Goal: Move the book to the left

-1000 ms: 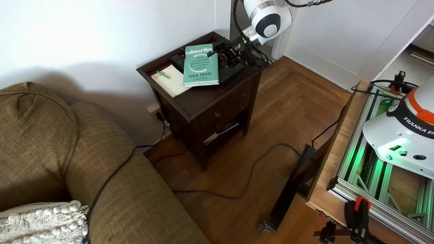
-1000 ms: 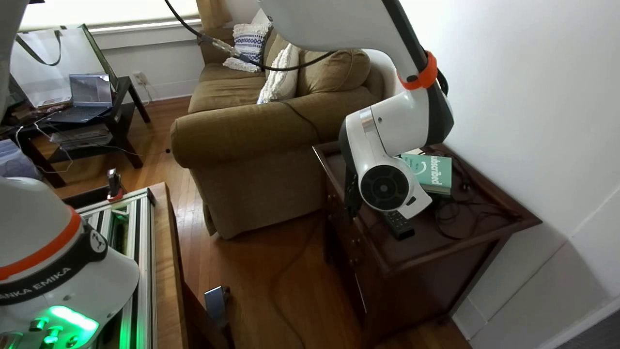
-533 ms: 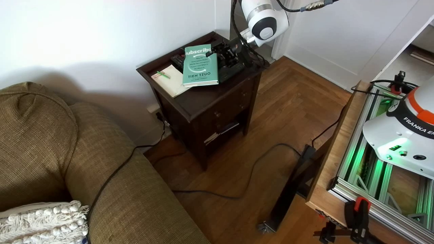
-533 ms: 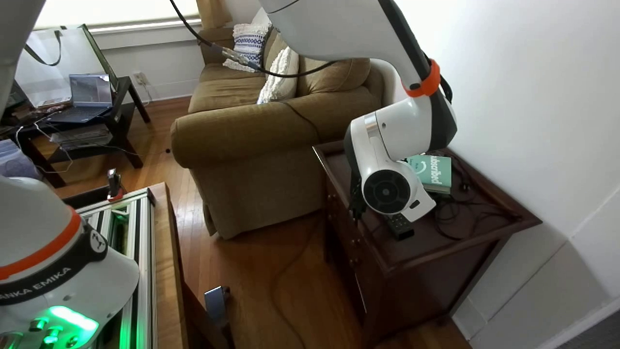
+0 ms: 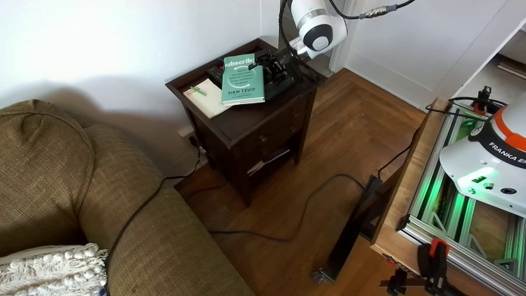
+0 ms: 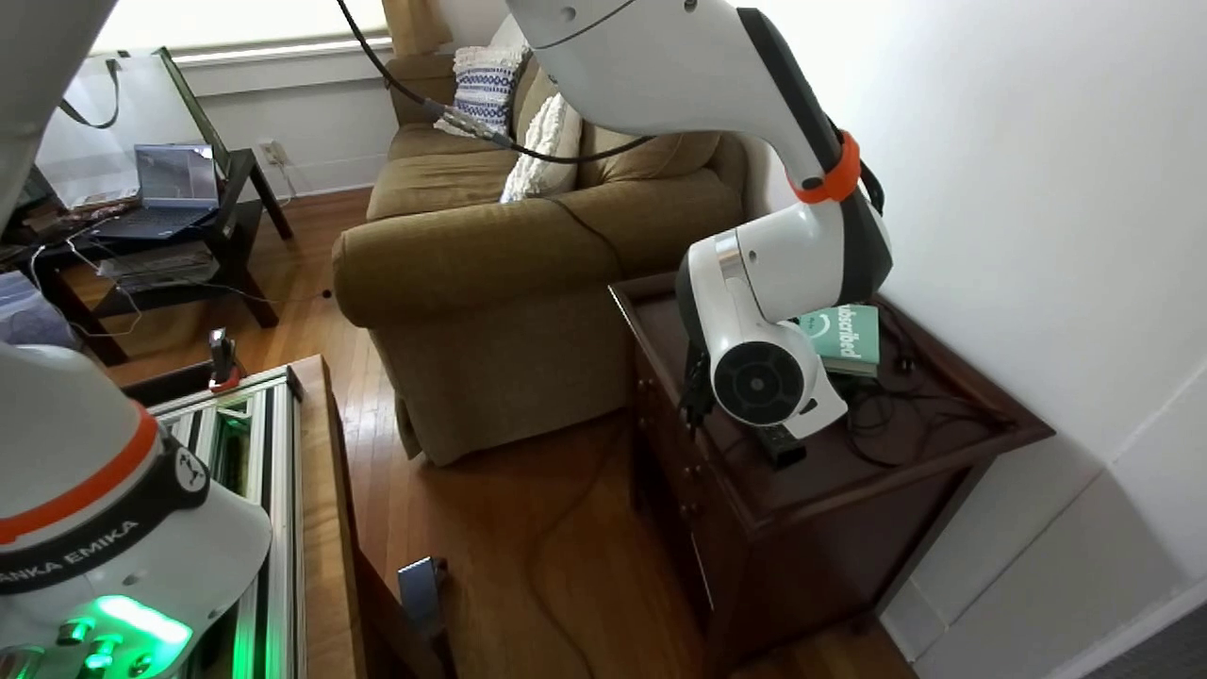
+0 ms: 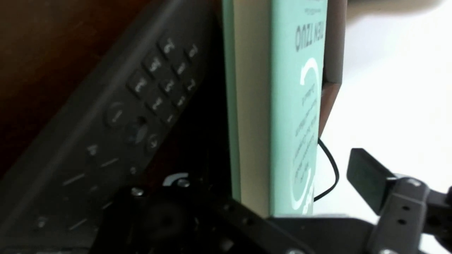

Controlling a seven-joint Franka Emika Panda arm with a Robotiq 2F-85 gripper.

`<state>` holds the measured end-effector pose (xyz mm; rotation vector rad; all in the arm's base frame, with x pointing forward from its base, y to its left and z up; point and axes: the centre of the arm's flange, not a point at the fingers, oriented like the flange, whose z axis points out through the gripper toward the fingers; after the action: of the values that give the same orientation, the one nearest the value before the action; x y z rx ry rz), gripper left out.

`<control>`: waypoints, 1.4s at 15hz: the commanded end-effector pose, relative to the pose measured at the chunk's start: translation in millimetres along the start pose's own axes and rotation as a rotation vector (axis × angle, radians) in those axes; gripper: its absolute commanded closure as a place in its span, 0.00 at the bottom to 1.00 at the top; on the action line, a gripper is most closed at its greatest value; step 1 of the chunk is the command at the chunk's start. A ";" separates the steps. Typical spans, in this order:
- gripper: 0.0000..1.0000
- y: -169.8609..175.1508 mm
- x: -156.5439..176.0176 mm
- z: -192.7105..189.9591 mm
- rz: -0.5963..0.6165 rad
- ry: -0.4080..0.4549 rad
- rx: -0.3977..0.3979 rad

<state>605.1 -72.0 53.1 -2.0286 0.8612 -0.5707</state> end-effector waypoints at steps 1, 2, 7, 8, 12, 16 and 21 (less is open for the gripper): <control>0.27 11.6 6.9 13.8 0.099 0.007 0.038; 0.34 12.1 8.2 13.8 0.117 0.006 0.042; 0.73 9.1 14.5 4.2 0.174 -0.011 0.079; 0.81 5.9 16.7 0.5 0.182 -0.018 0.097; 0.93 -13.4 30.7 -22.6 0.222 -0.053 0.200; 0.92 -43.2 35.6 -42.7 0.169 -0.128 0.284; 0.92 -96.1 15.4 -44.1 -0.002 -0.323 0.339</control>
<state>628.0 -89.4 122.3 -1.7367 0.6603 -0.4031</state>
